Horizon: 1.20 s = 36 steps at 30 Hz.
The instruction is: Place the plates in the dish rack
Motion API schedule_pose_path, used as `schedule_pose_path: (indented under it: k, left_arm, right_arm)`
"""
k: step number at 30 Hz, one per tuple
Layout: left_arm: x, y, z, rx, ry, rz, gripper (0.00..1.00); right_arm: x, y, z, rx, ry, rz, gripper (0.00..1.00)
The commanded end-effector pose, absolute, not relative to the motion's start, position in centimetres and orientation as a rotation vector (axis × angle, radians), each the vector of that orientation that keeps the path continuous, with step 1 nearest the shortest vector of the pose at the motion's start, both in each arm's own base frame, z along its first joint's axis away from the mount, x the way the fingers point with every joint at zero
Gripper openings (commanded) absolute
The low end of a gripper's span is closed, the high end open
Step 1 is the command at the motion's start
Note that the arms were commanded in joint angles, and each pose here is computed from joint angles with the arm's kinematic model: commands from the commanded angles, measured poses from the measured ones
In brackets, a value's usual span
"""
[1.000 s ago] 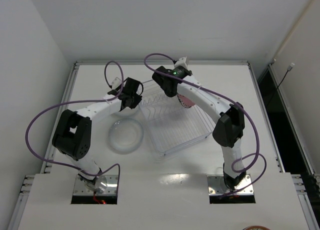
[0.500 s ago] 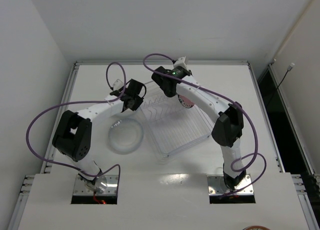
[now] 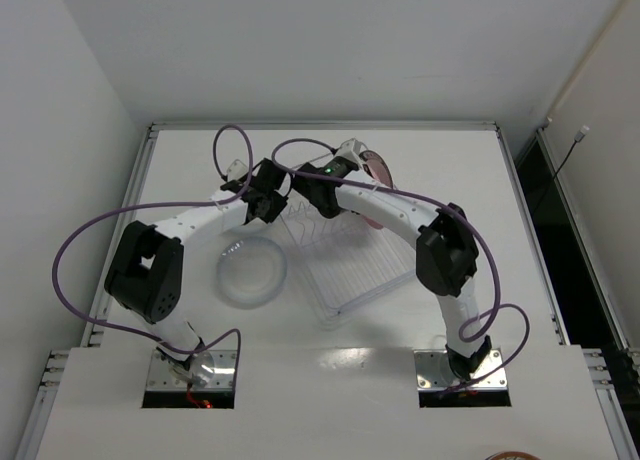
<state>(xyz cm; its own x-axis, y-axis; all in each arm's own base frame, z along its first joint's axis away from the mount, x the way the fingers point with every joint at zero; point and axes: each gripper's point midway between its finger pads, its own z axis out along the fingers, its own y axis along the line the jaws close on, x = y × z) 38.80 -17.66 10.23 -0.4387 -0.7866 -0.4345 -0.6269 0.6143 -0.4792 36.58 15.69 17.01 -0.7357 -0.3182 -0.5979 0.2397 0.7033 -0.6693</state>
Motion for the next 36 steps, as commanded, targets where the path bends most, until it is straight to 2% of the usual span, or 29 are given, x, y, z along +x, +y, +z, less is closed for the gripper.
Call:
schedule_pose_path:
  k: [1,7,8,12,14,19,27,31,36]
  left_arm:
    - [38.7,-18.5,11.8,-1.154,2.189,-0.374,0.01]
    - [38.9,-18.5,11.3,-1.143,2.202,-0.361,0.01]
    - [38.9,-18.5,11.0,-1.144,2.208,-0.352,0.01]
    - [39.2,-18.6,10.7,-1.075,2.247,-0.314,0.01]
    - [39.1,-18.6,10.7,-1.049,2.267,-0.293,0.01]
    - [39.8,-18.4,11.1,-1.024,2.265,-0.290,0.02]
    - [42.0,-17.9,11.3,-0.873,2.305,-0.249,0.05]
    - [43.1,-17.0,10.6,-0.788,2.317,-0.220,0.05]
    - [45.5,-18.0,11.7,-0.607,2.325,-0.374,0.05]
  right_arm:
    - [34.2,15.6,16.3,-0.125,2.249,-1.016,0.00]
    - [33.3,16.5,16.7,-0.135,2.306,-0.933,0.01]
    - [33.4,16.7,16.9,-0.126,2.310,-0.914,0.18]
    - [34.5,17.2,20.2,-0.116,2.251,-0.862,0.58]
    - [35.1,17.3,21.0,-0.141,2.248,-0.863,0.65]
    - [37.3,16.9,23.0,-0.113,2.214,-0.864,0.70]
    - [37.6,14.5,26.8,-0.031,2.183,-0.817,0.79]
    - [37.1,12.6,25.1,0.004,2.280,-0.791,0.79]
    - [34.9,9.2,21.6,0.142,2.483,-0.657,0.79]
